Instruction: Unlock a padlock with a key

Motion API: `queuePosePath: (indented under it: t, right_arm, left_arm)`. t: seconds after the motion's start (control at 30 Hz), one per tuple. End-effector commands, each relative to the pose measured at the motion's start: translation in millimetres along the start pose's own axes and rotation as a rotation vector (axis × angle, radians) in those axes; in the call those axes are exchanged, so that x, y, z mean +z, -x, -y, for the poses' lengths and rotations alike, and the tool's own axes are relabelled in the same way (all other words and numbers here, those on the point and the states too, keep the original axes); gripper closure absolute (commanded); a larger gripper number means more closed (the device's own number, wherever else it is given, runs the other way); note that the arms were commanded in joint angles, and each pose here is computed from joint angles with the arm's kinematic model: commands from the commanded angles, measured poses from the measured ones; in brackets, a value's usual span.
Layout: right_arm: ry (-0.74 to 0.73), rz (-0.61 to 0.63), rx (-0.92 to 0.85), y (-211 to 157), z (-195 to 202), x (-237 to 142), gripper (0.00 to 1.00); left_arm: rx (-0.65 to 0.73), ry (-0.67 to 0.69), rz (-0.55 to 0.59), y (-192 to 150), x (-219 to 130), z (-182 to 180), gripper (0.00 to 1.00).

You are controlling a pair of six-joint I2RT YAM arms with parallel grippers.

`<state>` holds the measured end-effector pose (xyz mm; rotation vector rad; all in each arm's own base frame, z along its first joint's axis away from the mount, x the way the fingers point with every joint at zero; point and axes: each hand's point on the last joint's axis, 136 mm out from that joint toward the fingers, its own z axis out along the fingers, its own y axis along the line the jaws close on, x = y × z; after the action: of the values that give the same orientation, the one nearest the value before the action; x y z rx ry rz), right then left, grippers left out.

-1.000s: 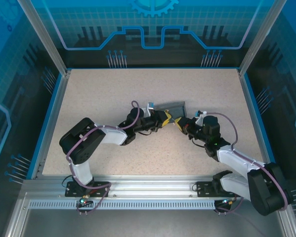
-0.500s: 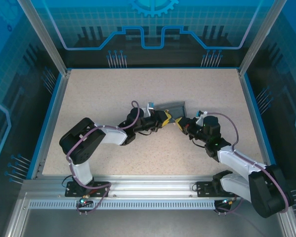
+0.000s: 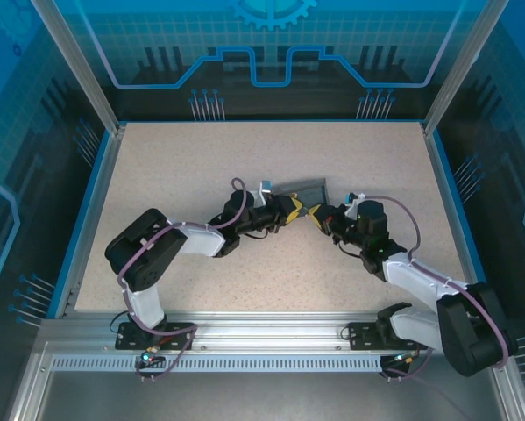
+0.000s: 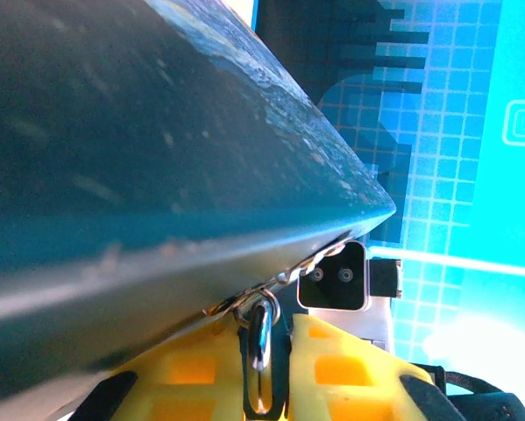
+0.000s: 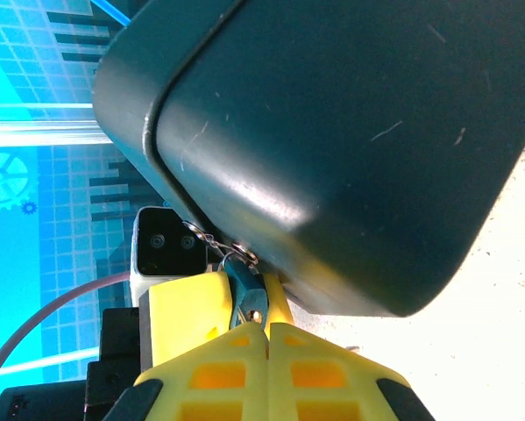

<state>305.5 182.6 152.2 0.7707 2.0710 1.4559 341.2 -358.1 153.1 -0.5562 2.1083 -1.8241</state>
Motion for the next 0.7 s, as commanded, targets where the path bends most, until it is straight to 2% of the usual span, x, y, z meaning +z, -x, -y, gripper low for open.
queuePosePath:
  t: [0.0,0.67]
  right_arm:
    - [0.028,-0.006,-0.022,-3.1,-11.4,3.2,1.0]
    - [0.005,-0.005,-0.02,-9.8,2.6,-7.2,1.0]
  left_arm:
    - [0.043,-0.122,-0.029,-5.5,4.6,41.5,1.0]
    - [0.045,-0.123,-0.024,-4.9,3.8,40.3,1.0]
